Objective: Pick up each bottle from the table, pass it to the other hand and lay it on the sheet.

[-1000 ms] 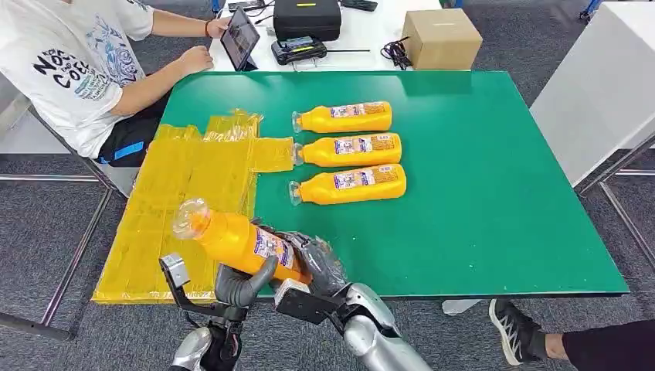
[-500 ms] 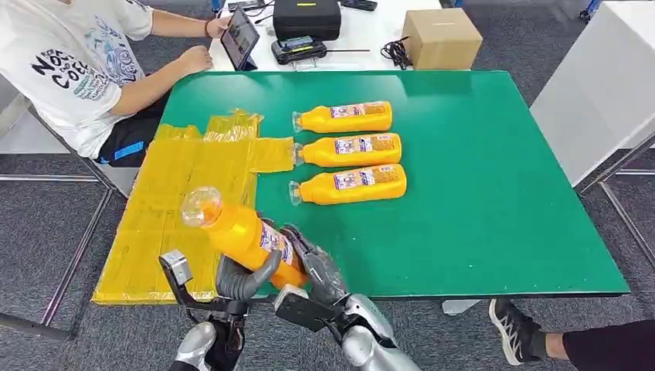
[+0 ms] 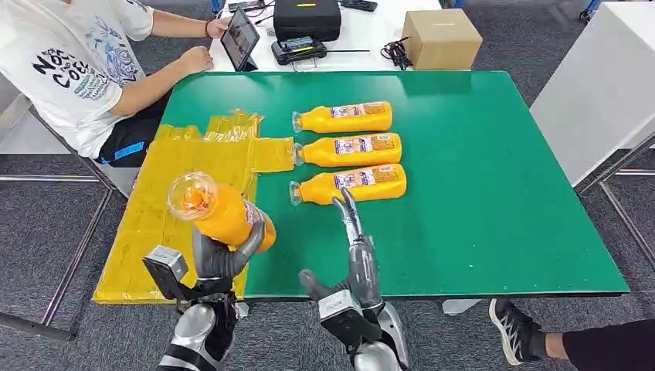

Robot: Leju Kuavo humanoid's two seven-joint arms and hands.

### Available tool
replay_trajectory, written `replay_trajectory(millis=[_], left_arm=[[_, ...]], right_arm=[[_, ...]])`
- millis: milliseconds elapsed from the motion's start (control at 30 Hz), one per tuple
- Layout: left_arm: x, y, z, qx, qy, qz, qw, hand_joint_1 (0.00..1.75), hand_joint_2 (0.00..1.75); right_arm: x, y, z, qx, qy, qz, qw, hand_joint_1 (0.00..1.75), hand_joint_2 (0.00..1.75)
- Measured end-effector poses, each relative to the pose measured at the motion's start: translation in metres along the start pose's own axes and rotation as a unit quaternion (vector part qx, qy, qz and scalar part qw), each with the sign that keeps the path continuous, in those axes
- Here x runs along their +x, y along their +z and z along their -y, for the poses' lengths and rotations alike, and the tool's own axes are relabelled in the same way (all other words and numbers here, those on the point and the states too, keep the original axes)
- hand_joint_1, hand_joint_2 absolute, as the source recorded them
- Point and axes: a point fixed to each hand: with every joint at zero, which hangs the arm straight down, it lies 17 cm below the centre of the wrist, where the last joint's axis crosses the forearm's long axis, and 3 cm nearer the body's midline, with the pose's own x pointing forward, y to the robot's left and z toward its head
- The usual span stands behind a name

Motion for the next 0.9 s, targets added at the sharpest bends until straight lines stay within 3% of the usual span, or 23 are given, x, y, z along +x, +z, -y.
replay_trajectory(millis=[133,500,567,633,733,800,900], left_arm=[[0.015,-0.024,-0.021,0.028,-0.128,0.061,0.989,1.75,1.75],[0.007,-0.036,-0.036,0.032,-0.157,0.061,0.985,1.75,1.75],[0.012,-0.038,-0.038,0.036,-0.211,0.081,0.973,1.75,1.75],[0.017,-0.042,-0.030,0.006,-0.324,0.125,0.938,1.75,1.75],[-0.003,-0.049,-0.015,-0.086,-0.493,0.163,0.850,1.75,1.75],[-0.023,-0.057,-0.026,-0.118,-0.565,0.157,0.802,1.75,1.75],[-0.055,-0.074,-0.054,-0.140,-0.634,0.114,0.752,1.75,1.75]], right_arm=[[0.020,-0.009,0.013,-0.026,-0.024,0.031,0.999,0.00,0.00],[0.032,-0.015,0.019,-0.037,-0.029,0.047,0.998,0.00,0.00],[0.033,-0.015,0.020,-0.040,-0.035,0.049,0.997,0.00,0.00],[0.036,-0.018,0.020,-0.039,-0.050,0.052,0.997,0.00,0.00],[0.042,-0.024,0.015,-0.025,-0.072,0.058,0.995,0.00,0.00],[0.044,-0.026,0.012,-0.017,-0.082,0.058,0.995,0.00,0.00],[0.046,-0.027,0.008,-0.006,-0.091,0.061,0.994,0.00,0.00]])
